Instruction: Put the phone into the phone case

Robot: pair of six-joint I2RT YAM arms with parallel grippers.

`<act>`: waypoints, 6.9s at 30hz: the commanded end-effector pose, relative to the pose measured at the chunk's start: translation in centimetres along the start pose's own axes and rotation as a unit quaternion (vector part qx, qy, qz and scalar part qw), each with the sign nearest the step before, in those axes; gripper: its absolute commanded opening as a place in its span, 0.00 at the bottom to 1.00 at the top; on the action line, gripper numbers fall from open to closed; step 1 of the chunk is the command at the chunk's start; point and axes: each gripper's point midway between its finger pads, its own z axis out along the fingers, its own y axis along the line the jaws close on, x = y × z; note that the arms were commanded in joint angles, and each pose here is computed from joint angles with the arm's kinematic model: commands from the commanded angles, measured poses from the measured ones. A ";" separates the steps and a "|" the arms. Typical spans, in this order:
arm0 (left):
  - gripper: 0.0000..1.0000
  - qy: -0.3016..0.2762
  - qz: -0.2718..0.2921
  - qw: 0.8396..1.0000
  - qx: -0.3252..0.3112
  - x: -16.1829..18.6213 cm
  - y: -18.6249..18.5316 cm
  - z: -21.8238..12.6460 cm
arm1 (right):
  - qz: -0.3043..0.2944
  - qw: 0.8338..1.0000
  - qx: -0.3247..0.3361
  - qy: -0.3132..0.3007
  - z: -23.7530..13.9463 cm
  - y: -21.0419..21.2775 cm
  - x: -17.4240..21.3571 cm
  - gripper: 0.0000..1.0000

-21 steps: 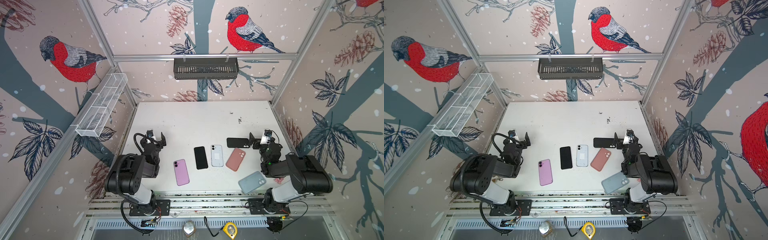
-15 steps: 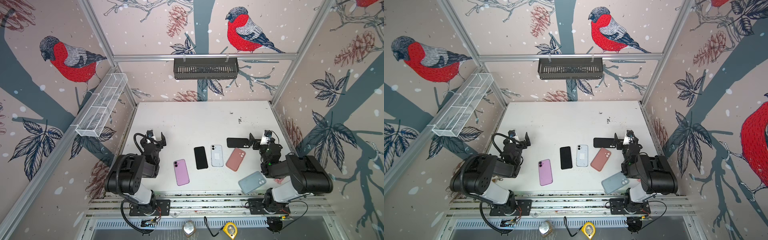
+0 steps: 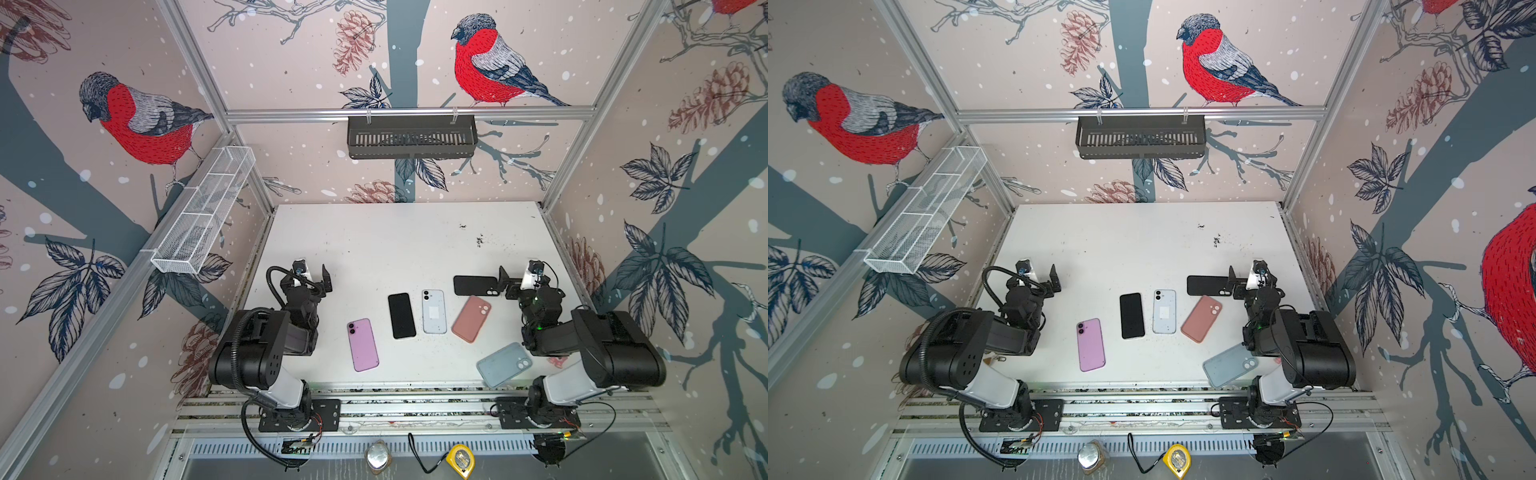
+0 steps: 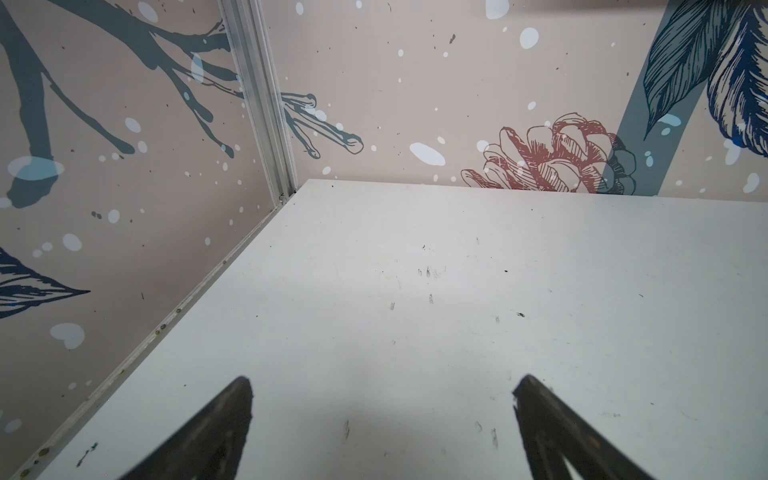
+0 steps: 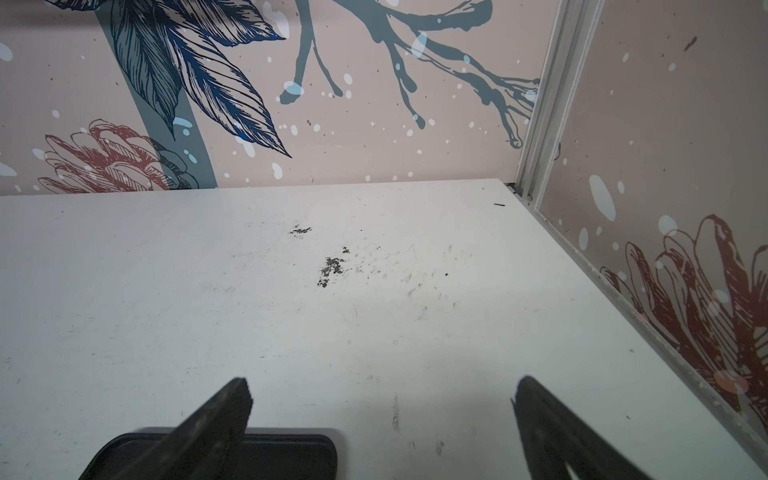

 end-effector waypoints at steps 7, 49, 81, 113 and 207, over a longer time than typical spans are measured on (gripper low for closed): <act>0.98 -0.011 -0.006 1.000 0.003 -0.6 -0.1 0.1 | -0.004 1.000 -0.002 -0.018 0.1 0.0 -1.0 1.00; 0.97 0.029 0.014 0.980 0.195 -15.3 -12.1 -1.2 | 0.208 0.924 -0.011 0.320 4.9 7.0 -3.0 0.97; 0.97 0.017 0.011 0.983 0.184 -17.7 -11.1 -2.5 | 0.241 0.797 0.189 0.520 -1.8 3.3 10.5 0.31; 0.97 0.005 0.010 0.983 0.182 -18.1 -11.0 -2.8 | -0.217 0.876 -0.197 0.384 10.8 29.8 2.6 0.02; 0.97 -0.014 -0.005 0.980 0.199 -19.2 -11.1 -3.8 | -0.180 0.822 -0.151 0.518 8.0 33.4 7.3 0.17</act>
